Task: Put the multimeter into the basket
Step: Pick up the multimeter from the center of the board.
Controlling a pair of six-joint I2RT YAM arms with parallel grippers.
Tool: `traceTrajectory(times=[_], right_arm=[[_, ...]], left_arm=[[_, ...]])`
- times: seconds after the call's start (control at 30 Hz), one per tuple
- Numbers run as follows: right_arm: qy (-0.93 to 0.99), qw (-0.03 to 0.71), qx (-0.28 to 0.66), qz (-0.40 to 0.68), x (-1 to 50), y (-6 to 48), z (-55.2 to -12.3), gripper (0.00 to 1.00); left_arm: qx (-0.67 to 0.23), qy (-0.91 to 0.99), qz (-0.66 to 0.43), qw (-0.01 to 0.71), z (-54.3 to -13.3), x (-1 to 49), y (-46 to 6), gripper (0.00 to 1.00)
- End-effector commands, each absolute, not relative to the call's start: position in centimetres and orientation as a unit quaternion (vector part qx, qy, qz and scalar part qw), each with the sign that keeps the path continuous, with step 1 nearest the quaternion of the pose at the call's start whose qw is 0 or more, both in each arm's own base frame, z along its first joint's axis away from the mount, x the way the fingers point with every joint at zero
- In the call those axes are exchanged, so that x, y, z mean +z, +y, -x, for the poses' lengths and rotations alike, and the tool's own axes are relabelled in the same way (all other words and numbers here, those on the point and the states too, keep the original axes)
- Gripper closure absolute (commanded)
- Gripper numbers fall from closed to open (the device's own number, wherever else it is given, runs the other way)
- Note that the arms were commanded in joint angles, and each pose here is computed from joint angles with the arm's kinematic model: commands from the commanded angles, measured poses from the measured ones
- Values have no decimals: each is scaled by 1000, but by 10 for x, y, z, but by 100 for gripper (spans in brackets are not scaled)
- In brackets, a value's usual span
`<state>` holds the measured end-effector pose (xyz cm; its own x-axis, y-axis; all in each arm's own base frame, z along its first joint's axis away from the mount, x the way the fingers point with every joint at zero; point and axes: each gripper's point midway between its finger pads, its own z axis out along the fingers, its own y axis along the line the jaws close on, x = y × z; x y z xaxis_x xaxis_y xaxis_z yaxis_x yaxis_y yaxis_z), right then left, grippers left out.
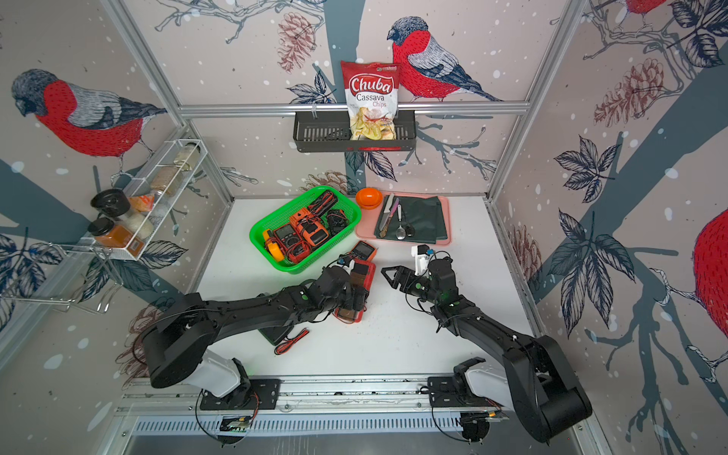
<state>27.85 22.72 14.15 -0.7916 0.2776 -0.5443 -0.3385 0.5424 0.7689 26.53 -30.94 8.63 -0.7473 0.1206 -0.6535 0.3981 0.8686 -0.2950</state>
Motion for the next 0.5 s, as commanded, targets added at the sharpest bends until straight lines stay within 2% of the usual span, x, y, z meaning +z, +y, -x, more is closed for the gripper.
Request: traceTrajectory(times=[0.0, 0.33, 0.47], right_arm=[[804, 329, 490, 78, 151, 249, -282, 22], [809, 277, 508, 107, 130, 281, -289, 22], [804, 263, 519, 125, 129, 295, -289, 28]], left_arm=[[-251, 888, -143, 358, -272, 108, -322, 14], [-261, 881, -154, 364, -270, 116, -323, 12], [-267, 878, -157, 366, -270, 118, -326, 12]])
